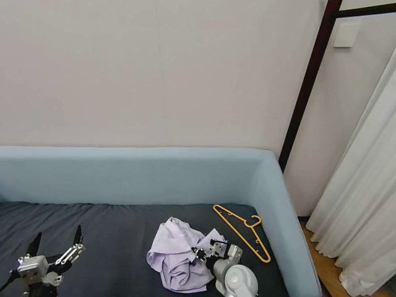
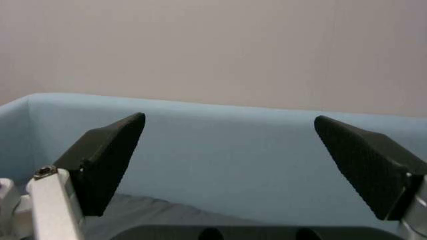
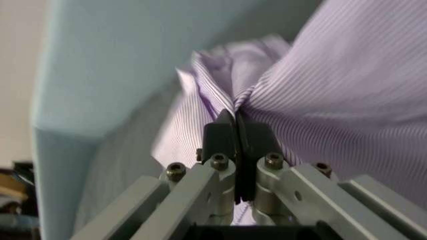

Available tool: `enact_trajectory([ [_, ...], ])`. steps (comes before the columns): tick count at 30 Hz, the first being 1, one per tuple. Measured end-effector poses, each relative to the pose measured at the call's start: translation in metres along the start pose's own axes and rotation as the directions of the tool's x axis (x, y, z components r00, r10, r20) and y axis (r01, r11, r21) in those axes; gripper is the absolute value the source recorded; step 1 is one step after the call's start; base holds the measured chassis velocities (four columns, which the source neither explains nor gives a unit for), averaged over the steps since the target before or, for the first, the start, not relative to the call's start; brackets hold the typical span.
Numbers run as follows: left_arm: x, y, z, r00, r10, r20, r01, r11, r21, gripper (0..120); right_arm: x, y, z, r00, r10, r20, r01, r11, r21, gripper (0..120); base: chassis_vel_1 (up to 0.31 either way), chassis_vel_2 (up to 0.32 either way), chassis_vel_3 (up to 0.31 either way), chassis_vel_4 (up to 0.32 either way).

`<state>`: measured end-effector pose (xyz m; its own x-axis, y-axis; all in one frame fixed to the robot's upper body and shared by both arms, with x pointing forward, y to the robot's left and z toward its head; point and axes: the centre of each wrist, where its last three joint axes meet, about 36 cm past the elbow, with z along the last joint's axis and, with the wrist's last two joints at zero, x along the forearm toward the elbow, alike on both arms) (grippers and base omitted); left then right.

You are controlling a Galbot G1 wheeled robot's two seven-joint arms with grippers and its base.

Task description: Pick up the clothes from the sofa and hang them on the clothes hanger.

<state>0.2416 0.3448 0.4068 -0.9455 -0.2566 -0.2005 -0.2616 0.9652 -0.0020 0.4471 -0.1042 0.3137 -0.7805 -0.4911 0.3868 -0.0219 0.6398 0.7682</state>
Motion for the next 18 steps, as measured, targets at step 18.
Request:
enact_trajectory([
  [18, -0.006, -0.008, 0.001, 0.999, 0.016, 0.041, -0.017, 1.000, 0.010, 100, 0.061, 0.054, -0.118, 0.735, -0.619, 0.276, 0.470, 0.759, 0.451, 0, 0.000, 0.000, 0.000, 0.000],
])
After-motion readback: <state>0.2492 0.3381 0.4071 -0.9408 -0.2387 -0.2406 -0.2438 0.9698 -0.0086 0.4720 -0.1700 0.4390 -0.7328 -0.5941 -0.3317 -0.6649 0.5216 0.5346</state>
